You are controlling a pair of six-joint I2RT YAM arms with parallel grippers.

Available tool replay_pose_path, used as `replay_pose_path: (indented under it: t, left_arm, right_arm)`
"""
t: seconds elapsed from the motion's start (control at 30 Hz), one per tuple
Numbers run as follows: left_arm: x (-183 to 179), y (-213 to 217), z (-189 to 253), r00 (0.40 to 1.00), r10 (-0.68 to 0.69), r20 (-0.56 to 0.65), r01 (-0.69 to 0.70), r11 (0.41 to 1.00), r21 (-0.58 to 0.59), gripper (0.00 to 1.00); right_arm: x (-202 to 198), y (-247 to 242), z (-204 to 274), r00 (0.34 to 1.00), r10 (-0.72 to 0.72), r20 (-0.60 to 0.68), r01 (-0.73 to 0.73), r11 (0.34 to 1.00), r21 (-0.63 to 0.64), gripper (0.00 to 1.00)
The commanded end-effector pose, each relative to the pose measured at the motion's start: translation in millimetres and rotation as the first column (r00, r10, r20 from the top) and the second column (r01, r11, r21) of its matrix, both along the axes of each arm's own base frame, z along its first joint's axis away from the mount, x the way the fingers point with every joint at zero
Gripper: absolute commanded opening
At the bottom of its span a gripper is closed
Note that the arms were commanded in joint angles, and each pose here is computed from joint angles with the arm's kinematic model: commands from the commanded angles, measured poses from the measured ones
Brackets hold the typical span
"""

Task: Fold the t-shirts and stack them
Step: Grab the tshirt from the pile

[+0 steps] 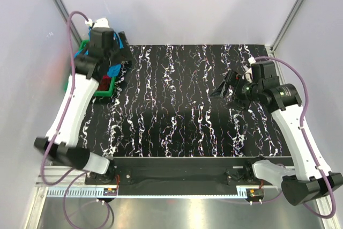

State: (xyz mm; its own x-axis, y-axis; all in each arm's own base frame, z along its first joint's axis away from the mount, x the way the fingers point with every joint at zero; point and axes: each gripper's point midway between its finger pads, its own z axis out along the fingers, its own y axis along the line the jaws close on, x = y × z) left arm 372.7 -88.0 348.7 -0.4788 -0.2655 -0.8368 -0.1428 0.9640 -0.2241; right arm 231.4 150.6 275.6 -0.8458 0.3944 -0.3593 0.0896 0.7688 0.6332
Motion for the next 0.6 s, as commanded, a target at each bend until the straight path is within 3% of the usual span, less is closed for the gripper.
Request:
replay_pose_path:
  t: [0.0,0.03,0.1,0.23,0.27,0.4,0.57]
  left_arm:
    - [28.2,63.4,-23.8,0.976,0.209,-0.055,-0.197,0.964,0.178,0.92]
    - [42.2,67.8,-38.5,0.970,0.233,-0.076,-0.214,0.957,0.194,0.86]
    - [65.8,77.0,-46.7,0.963,0.261,-0.058,-0.247,0.952,0.183,0.84]
    - [113.4,99.2,-104.2,0.914,0.372,-0.160,-0.326,0.911,0.251,0.81]
    - [121.8,107.9,-98.4,0.903,0.400,-0.155,-0.357,0.901,0.245,0.77]
    - [144.6,122.8,-126.0,0.876,0.443,-0.191,-0.382,0.879,0.284,0.73]
    - [154.2,130.2,-160.9,0.861,0.443,-0.249,-0.379,0.886,0.266,0.70]
  right_arm:
    - [-14.0,-2.2,18.1,0.997,0.036,0.071,-0.036,0.999,0.003,1.00]
    - [-16.2,-4.2,15.9,0.997,0.032,0.070,-0.032,0.999,-0.007,1.00]
    - [-21.2,-7.2,16.8,0.996,0.034,0.082,-0.032,0.999,-0.016,1.00]
    - [-26.9,-13.7,19.4,0.992,0.050,0.118,-0.044,0.998,-0.054,1.00]
    - [-27.7,-17.0,20.9,0.989,0.060,0.138,-0.049,0.996,-0.078,1.00]
    - [-26.2,-33.9,32.3,0.980,0.025,0.198,0.006,0.988,-0.153,1.00]
    - [-32.3,-32.9,33.1,0.980,0.047,0.194,-0.017,0.988,-0.153,1.00]
